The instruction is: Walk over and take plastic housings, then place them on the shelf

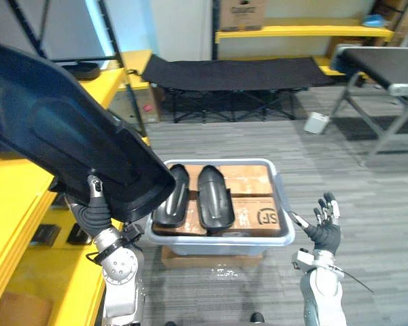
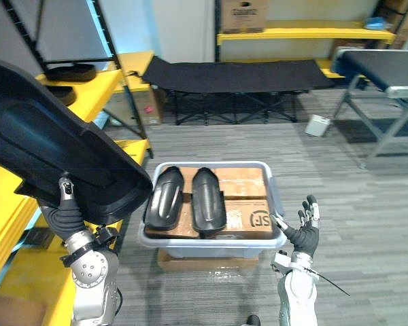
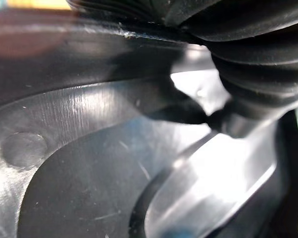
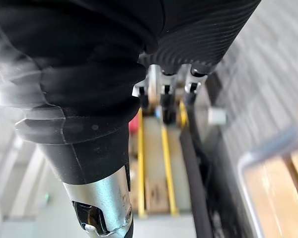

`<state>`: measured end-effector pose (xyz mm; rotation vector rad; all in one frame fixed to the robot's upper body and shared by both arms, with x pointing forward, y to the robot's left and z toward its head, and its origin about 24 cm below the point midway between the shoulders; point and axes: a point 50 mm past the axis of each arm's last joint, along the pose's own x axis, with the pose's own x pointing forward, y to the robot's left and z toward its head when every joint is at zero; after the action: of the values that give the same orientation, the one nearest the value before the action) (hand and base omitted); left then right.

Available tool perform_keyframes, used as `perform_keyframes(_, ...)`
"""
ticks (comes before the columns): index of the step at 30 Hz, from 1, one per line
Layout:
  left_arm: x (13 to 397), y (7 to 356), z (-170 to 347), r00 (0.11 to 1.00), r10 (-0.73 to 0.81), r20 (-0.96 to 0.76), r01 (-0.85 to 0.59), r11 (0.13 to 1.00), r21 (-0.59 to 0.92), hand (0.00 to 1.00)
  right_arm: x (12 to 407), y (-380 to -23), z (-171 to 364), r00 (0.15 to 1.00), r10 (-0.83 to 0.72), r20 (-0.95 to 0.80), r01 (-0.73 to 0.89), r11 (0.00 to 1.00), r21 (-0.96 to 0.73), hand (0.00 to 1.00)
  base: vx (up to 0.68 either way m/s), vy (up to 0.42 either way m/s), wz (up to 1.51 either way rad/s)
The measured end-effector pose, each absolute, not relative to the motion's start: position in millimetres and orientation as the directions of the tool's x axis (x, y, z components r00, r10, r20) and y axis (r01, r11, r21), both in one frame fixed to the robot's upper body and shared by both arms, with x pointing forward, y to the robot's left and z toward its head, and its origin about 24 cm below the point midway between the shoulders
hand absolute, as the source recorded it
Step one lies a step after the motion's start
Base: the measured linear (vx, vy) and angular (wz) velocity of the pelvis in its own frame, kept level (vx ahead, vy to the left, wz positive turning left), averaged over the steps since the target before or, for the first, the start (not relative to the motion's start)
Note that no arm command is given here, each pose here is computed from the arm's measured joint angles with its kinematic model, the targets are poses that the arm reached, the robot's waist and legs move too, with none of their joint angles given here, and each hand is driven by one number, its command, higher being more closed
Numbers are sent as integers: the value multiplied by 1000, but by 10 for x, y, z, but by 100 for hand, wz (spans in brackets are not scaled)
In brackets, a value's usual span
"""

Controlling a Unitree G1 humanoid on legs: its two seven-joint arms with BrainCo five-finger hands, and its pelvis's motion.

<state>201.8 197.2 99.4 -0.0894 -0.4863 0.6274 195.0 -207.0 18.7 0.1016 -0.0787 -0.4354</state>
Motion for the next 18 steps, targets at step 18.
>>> perform_keyframes(18, 1516, 2201, 911, 795, 469, 385, -498, 867, -30, 100, 2371, -1997, 416, 941, -298, 163, 289, 954, 80, 0, 29, 6, 100)
